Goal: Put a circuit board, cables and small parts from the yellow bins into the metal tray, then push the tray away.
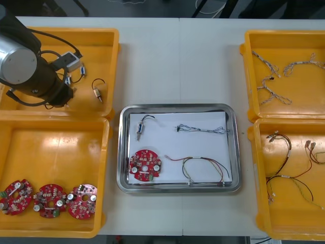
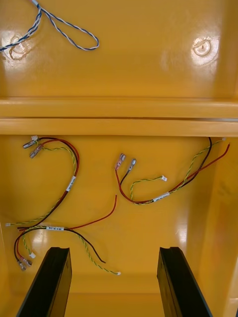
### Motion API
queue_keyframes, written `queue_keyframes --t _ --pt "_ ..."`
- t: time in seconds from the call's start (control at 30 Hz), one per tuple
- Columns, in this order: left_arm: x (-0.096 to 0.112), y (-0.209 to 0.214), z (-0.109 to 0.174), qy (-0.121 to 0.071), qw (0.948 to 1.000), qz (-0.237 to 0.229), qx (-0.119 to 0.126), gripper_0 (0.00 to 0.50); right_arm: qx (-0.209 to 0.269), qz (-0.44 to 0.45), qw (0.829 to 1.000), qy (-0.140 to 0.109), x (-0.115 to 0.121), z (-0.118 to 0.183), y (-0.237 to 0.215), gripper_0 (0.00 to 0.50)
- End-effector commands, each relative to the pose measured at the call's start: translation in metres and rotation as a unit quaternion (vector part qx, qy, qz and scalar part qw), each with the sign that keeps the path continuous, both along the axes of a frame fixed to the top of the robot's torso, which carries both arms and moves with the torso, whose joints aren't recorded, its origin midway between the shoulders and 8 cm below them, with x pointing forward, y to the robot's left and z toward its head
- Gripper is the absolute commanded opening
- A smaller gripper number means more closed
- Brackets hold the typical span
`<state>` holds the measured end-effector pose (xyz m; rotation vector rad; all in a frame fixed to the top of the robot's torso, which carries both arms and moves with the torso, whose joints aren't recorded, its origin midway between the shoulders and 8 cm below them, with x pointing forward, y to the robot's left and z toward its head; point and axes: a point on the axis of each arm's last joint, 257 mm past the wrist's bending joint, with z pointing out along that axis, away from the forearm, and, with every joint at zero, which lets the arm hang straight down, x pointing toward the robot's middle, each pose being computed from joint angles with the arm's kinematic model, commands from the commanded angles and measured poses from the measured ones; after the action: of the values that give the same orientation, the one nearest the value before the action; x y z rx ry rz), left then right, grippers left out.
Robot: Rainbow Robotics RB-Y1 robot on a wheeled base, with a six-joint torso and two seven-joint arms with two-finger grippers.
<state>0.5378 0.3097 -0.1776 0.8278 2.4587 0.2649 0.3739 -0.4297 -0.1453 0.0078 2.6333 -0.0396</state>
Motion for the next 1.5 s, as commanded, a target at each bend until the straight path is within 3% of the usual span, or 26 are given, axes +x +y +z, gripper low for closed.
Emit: queue_keyframes --t 0.03,0.4,0.6,0.7,1.07,1.5 --pt "0.002 0.026 0.009 -0.013 0.9994 0.03 -0.011 0.0 0.006 -0.001 1.0 0.001 -0.003 -0.004 0.01 0.5" --pt "0.005 0.041 0.002 -0.006 0.9992 0.036 -0.015 0.0 0.006 -0.001 1.0 0.001 -0.003 -0.004 0.01 0.5" --pt "0.0 0.049 -0.013 0.017 0.9978 0.055 -0.034 0.0 0.006 -0.001 1.0 0.001 -0.003 -0.004 0.01 0.5" --pt "0.0 0.052 -0.016 0.019 0.9974 0.058 -0.037 0.0 0.006 -0.001 1.0 0.001 -0.003 -0.004 0.01 0.5" --pt "0.011 0.057 -0.017 0.0 0.9971 0.06 -0.048 0.0 0.006 -0.001 1.0 0.001 -0.003 -0.004 0.01 0.5" --pt "0.025 0.086 0.001 0.001 0.9992 0.034 -0.019 0.0 0.006 -0.001 1.0 0.001 -0.003 -0.004 0.01 0.5"
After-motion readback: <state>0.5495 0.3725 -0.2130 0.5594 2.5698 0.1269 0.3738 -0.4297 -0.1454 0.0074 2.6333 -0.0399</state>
